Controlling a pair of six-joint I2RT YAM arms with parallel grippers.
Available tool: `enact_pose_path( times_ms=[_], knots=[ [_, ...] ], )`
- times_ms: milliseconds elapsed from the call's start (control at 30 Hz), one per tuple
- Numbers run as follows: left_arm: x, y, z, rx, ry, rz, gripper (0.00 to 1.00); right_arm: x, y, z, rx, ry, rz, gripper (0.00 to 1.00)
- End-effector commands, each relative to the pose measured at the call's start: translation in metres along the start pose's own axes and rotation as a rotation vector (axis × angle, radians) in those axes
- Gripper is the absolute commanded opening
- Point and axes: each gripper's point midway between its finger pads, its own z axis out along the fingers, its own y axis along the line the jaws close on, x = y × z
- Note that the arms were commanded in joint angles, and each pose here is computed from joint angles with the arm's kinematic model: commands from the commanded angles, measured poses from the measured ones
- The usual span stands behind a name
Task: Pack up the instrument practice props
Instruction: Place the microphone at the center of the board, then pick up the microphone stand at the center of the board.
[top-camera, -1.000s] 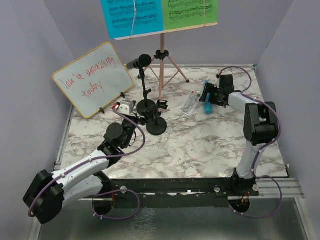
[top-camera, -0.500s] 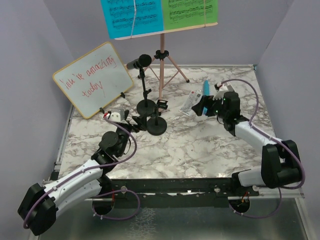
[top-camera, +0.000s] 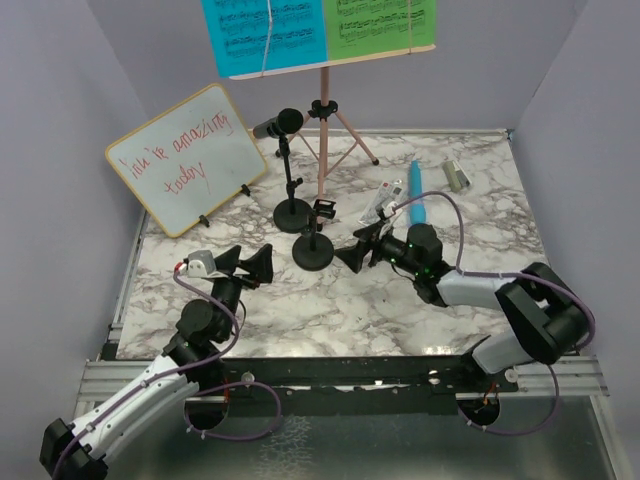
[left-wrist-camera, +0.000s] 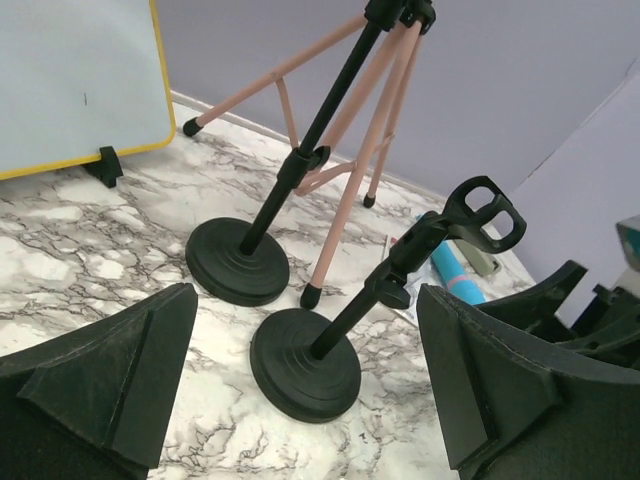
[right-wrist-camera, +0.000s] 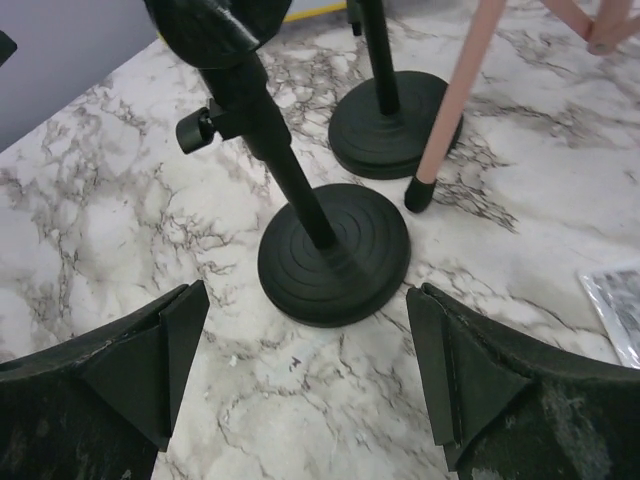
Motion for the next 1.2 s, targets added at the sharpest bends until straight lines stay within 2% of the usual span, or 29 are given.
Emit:
enact_pose_path(
  times_ms=[0,367,500,667,967,1167],
  knots=[
    [0.007,0.020,-0.008,-0.072,0.002,-0.001,0.99,-0.027,0.015,0.028,-0.055,-0.169,-0.079,0.86],
    [0.006,0.024,-0.008,-0.100,0.006,0.029,0.99,-0.012,0.025,0.090,-0.078,-0.239,-0.090,0.80],
    [0.009,0.023,-0.007,-0.102,0.021,0.043,0.99,-0.008,0.021,0.106,-0.069,-0.243,-0.085,0.73],
    [0.008,0.022,-0.007,-0.097,0.024,0.049,0.99,-0.001,0.019,0.115,-0.070,-0.237,-0.085,0.53],
    [0.006,0.021,-0.008,-0.092,0.012,0.048,0.99,0.010,0.028,0.090,-0.094,-0.196,-0.117,0.01],
    [0.006,0.021,-0.008,-0.091,0.013,0.050,0.99,0.010,0.023,0.051,-0.023,-0.171,-0.135,0.00]
  ],
)
